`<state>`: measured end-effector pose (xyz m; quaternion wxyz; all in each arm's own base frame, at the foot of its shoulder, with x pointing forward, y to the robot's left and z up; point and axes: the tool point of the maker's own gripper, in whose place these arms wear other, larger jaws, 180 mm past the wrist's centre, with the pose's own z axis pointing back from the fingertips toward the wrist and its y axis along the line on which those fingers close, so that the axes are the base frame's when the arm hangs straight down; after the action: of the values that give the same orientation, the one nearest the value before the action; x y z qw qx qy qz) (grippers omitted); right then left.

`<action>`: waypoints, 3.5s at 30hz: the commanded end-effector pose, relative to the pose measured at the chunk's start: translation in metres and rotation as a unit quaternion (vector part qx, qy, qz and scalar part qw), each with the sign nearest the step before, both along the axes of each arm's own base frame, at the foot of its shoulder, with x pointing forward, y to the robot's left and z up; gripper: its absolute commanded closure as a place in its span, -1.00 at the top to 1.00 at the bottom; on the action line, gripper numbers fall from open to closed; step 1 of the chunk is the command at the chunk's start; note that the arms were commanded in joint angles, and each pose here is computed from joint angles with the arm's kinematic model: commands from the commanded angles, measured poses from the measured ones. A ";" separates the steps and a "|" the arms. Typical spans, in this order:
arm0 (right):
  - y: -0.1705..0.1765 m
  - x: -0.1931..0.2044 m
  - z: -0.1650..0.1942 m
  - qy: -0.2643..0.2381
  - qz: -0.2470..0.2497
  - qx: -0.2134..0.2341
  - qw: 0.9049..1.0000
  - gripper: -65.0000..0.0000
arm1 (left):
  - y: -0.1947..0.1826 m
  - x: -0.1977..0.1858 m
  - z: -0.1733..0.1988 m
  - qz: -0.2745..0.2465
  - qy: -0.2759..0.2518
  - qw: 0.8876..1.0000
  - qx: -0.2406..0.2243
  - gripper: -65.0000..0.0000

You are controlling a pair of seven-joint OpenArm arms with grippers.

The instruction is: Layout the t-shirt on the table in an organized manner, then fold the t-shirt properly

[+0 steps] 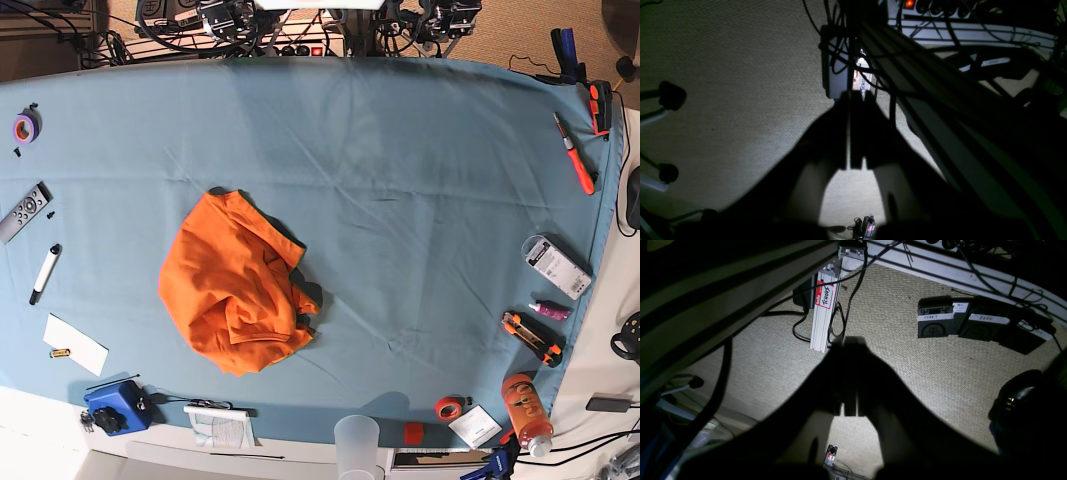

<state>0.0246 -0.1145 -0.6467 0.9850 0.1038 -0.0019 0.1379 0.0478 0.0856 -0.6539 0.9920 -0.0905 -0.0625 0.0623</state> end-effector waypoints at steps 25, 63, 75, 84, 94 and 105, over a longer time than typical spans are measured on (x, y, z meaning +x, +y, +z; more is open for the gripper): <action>-0.025 -0.011 0.001 0.036 0.010 -0.024 0.999 -1.00 | 0.010 -0.022 0.001 0.000 0.006 1.000 0.005 -1.00; -0.067 -0.072 0.138 -0.012 0.074 -0.005 0.997 -1.00 | 0.053 -0.115 0.160 -0.092 -0.034 0.995 0.013 -1.00; -0.068 -0.009 0.204 -0.080 0.094 -0.038 0.992 -1.00 | 0.041 -0.067 0.232 -0.143 -0.057 0.988 0.024 -1.00; -0.065 0.073 0.291 -0.238 0.071 -0.034 0.968 -1.00 | 0.030 -0.005 0.298 -0.160 -0.170 0.972 0.037 -1.00; -0.085 0.102 0.327 -0.304 0.064 -0.075 0.948 -1.00 | 0.027 0.038 0.310 -0.157 -0.248 0.955 0.041 -1.00; -0.099 0.122 0.336 -0.339 0.080 -0.124 0.929 -1.00 | 0.023 0.119 0.351 -0.142 -0.399 0.904 0.050 -1.00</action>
<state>0.1414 -0.2137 -0.3180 0.9235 -0.0676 -0.2953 0.2353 0.1653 0.1104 -0.3116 0.8931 -0.0627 -0.4281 -0.1230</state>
